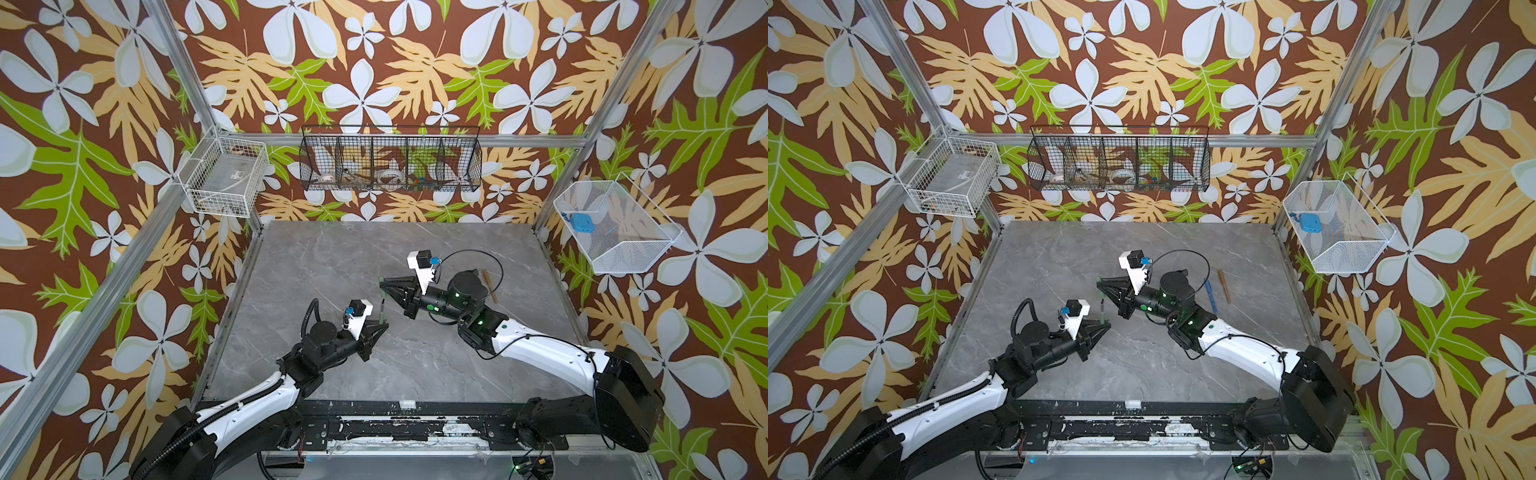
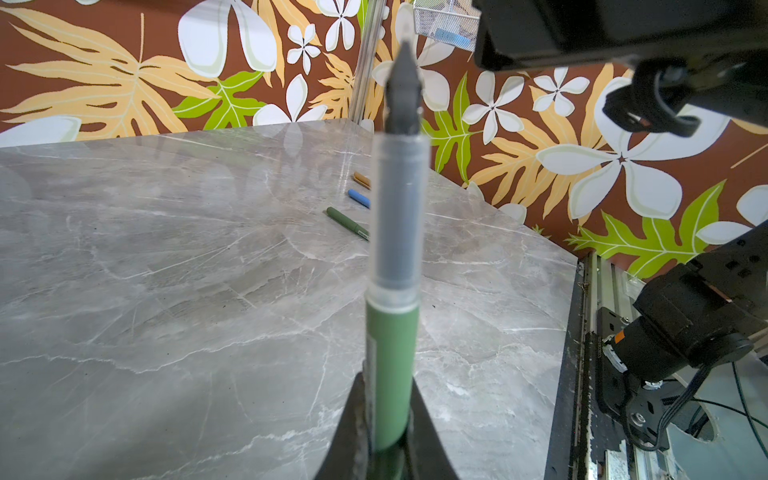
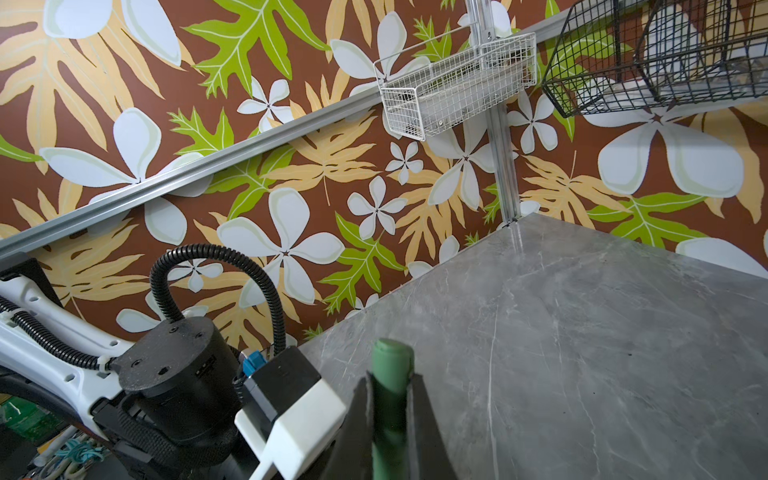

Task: Insert the pens into the pen caps
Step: 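Align the held cap above the fountain pen nib held by the left gripper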

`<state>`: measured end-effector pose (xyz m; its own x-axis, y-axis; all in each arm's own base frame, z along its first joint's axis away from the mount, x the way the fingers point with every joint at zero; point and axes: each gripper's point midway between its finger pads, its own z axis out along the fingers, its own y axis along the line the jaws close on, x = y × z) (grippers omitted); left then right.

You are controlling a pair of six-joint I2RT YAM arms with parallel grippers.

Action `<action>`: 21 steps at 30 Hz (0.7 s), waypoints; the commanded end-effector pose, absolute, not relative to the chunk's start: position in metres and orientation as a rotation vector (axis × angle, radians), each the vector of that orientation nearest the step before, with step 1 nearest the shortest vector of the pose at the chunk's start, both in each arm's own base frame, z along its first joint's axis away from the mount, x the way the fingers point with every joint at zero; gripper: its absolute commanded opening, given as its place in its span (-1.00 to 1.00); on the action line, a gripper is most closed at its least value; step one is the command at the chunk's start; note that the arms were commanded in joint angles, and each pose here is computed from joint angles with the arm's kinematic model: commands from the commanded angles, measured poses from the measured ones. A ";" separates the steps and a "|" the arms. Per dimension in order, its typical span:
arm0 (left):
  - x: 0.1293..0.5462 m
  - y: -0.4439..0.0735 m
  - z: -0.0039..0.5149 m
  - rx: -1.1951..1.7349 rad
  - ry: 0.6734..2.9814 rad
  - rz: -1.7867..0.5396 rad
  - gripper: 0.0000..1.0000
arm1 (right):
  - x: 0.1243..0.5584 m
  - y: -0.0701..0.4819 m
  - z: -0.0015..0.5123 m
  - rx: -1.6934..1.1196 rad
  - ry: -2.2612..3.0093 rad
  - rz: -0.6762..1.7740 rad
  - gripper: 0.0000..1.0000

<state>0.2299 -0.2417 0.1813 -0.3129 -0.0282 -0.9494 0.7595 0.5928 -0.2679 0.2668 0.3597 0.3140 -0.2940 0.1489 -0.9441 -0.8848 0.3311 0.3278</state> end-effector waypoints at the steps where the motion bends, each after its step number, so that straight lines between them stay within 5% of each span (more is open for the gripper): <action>1: 0.231 -0.241 0.189 0.590 1.686 -0.897 -1.00 | 0.263 0.360 0.324 -0.707 1.466 1.219 -0.81; 21: 0.231 -0.238 0.191 0.572 1.672 -0.892 -1.00 | 0.256 0.361 0.314 -0.682 1.464 1.302 -0.82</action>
<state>0.2305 -0.2384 0.1814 -0.3080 -0.0422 -0.9505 0.7492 0.6050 -0.2696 0.2580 0.3601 0.3055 -0.3301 0.1711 -0.9283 -0.8873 0.2794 0.3670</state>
